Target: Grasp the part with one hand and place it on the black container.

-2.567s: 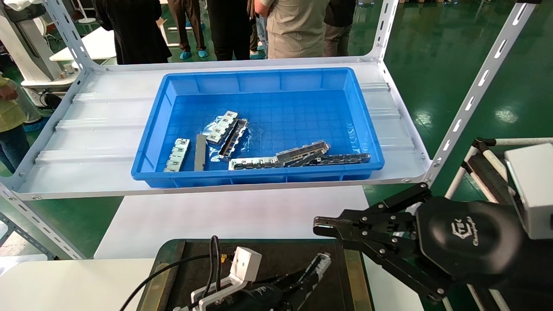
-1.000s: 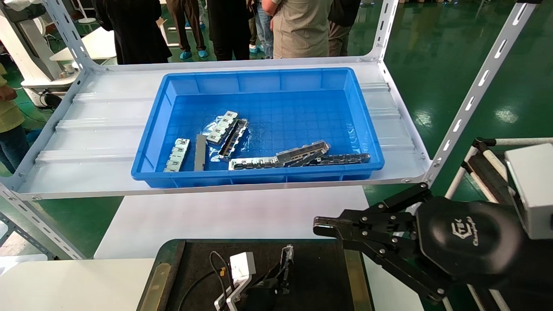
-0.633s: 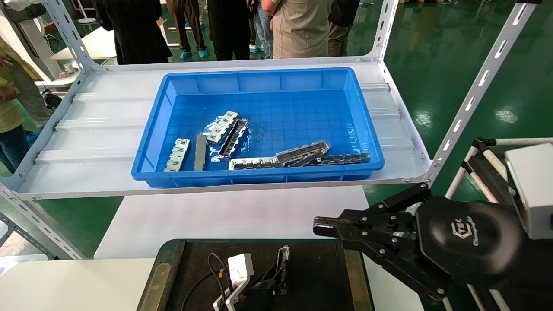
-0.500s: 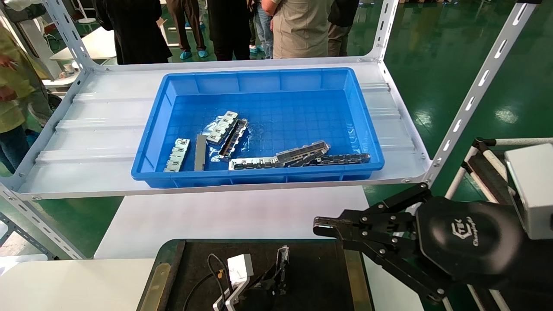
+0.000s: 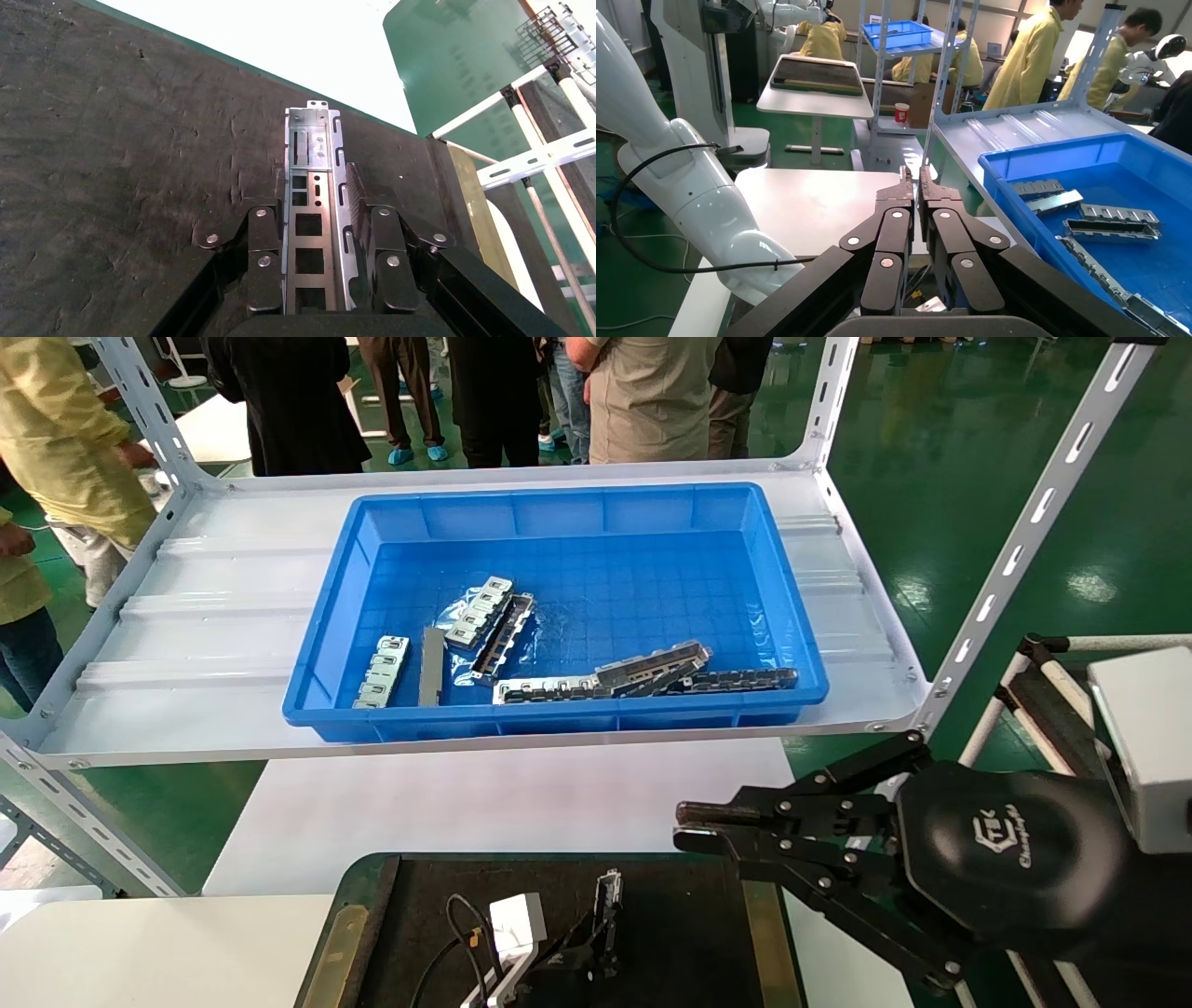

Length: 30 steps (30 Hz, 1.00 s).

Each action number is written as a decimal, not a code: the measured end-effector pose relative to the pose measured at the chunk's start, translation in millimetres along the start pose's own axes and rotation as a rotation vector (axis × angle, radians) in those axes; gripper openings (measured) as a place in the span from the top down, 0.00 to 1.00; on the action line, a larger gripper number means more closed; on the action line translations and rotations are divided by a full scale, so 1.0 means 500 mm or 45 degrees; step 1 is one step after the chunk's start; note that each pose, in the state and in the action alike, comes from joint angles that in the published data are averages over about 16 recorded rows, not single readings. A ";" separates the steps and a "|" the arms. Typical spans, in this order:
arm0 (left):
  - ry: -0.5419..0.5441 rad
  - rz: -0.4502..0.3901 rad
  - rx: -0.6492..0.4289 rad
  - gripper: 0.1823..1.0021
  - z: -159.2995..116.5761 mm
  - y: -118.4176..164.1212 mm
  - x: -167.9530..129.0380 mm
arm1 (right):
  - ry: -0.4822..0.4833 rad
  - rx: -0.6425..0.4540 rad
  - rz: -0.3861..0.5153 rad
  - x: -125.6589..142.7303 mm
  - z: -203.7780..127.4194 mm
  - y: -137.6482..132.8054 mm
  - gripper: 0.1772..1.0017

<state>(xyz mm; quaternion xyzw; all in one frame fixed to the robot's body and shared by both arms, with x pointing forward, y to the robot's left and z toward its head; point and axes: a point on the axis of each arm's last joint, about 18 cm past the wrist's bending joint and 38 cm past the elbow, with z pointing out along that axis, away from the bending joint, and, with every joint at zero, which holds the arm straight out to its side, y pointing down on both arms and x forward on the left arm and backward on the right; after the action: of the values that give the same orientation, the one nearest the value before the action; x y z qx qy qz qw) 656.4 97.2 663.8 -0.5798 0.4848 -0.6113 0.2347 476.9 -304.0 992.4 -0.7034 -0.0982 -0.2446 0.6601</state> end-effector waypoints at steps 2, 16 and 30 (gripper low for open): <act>0.001 0.000 0.005 0.77 0.000 0.001 0.001 | 0.000 0.000 0.000 0.000 0.000 0.000 0.95; 0.045 0.006 0.037 0.55 -0.003 -0.007 0.012 | 0.000 0.000 0.000 0.000 0.000 0.000 0.74; 0.162 0.047 0.012 0.20 -0.010 -0.056 0.019 | 0.000 0.000 0.000 0.000 0.000 0.000 0.36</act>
<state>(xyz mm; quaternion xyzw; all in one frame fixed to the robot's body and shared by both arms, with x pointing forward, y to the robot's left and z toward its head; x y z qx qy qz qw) 657.4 102.6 693.3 -0.5295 0.5066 -0.6448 0.2173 476.9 -304.0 992.4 -0.7034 -0.0982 -0.2446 0.6601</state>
